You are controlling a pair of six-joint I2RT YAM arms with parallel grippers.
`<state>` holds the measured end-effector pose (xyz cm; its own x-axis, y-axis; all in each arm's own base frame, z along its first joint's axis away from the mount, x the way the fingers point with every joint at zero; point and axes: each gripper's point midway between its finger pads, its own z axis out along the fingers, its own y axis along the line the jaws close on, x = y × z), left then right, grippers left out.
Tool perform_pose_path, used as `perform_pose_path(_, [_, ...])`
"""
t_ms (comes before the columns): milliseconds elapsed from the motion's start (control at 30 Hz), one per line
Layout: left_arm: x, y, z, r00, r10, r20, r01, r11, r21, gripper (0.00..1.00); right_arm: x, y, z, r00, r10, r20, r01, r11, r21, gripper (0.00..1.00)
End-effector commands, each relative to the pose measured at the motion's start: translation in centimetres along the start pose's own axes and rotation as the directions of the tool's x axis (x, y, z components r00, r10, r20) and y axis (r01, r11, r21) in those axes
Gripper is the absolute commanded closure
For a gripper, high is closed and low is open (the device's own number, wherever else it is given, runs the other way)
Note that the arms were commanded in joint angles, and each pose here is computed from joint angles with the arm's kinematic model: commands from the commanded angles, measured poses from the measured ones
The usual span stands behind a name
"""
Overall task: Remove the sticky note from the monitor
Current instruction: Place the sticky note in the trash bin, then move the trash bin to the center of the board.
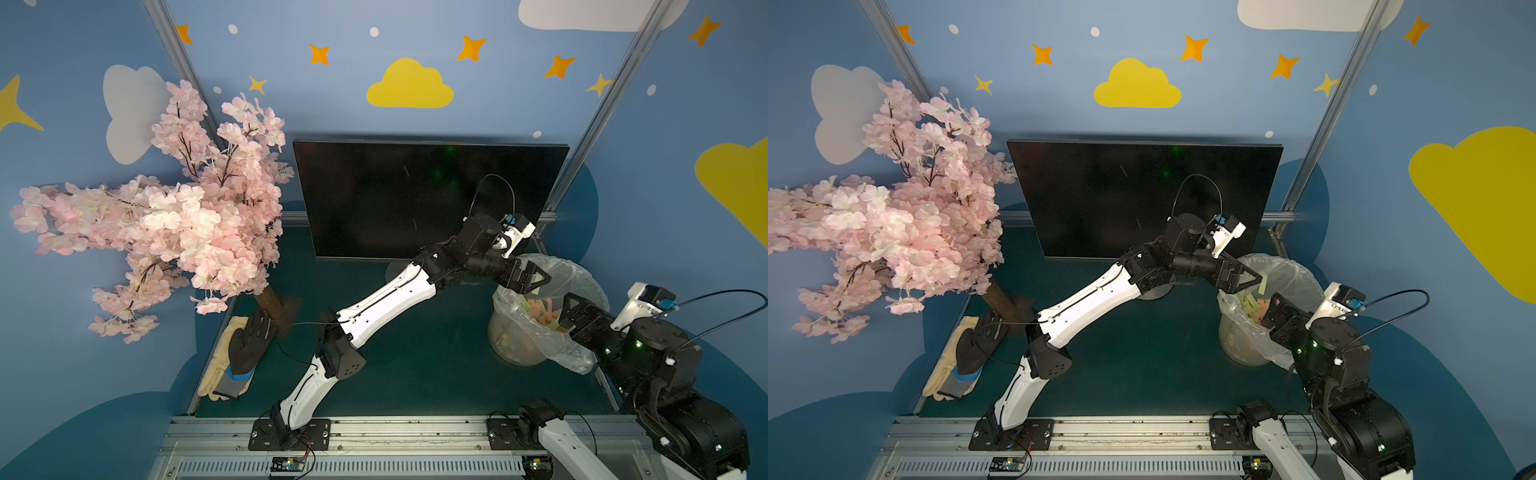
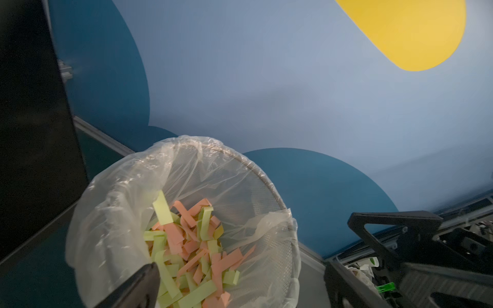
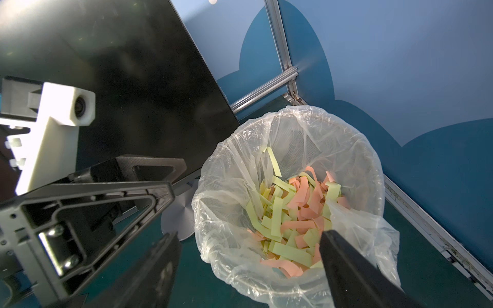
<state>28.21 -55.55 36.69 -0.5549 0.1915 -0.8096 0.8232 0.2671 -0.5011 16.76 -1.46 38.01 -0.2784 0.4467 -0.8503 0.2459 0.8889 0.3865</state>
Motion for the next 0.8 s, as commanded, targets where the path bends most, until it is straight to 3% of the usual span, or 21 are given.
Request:
perform_pose_path(0, [1.4,2.6,-1.9,0.996,-0.016,-0.087,0.004,0.992,-0.129,0.0,0.0,0.8,0.6,1.0,-0.013,-0.026,0.012,1.0,-0.011,0.13])
perform_pose_path(233, [5.8,6.0,-0.7,0.971,-0.084,-0.225,0.031,0.973,-0.227,0.0,0.3,2.6,1.5,0.997,-0.019,-0.07,0.015,0.998,-0.067,0.13])
perform_pose_path(700, [7.9,7.4,2.6,0.968,-0.053,-0.246,-0.018,0.96,-0.278,0.0,2.2,3.7,2.8,0.989,-0.01,-0.145,-0.007,0.994,-0.113,0.13])
perform_pose_path(767, [8.0,7.5,2.8,0.968,-0.047,-0.245,-0.026,0.958,-0.286,0.04,2.3,3.9,2.9,0.988,-0.009,-0.151,-0.009,0.993,-0.118,0.13])
